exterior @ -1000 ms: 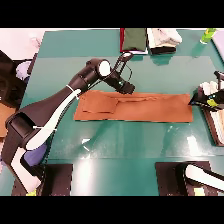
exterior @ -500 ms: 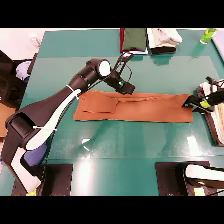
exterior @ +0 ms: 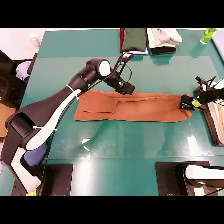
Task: Fold the shirts.
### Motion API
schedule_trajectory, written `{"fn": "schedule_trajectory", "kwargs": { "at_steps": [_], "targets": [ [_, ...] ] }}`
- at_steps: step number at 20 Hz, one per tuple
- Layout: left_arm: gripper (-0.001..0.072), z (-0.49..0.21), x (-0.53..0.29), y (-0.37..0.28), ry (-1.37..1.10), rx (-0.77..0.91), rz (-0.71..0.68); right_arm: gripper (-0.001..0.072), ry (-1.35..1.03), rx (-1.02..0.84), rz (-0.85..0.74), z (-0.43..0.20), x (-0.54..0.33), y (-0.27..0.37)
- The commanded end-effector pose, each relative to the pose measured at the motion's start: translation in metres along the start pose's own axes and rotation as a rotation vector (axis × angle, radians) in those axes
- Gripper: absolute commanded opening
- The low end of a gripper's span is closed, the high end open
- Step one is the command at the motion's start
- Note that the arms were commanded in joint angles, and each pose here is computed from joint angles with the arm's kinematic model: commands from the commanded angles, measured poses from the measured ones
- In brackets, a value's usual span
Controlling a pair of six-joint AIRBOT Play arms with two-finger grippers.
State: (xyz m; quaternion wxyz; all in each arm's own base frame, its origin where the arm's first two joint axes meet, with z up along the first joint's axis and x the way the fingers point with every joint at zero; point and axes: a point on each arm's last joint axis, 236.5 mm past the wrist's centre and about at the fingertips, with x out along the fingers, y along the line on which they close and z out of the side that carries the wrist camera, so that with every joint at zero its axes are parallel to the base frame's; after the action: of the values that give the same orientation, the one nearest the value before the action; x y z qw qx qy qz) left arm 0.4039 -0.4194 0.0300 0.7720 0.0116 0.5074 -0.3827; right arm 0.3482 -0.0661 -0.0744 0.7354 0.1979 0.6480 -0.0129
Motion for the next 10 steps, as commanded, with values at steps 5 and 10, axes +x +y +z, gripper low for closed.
{"fn": "schedule_trajectory", "kwargs": {
  "at_steps": [5,10],
  "targets": [
    [0.0021,0.005,0.015,-0.003,-0.034,-0.003,-0.007,0.0015,-0.169,-0.113,0.048,0.021,-0.091,0.05],
    [0.0021,-0.016,0.059,-0.015,0.015,0.0,-0.027,0.0015,-0.311,-0.279,0.202,0.02,-0.177,0.151]
  ]
}}
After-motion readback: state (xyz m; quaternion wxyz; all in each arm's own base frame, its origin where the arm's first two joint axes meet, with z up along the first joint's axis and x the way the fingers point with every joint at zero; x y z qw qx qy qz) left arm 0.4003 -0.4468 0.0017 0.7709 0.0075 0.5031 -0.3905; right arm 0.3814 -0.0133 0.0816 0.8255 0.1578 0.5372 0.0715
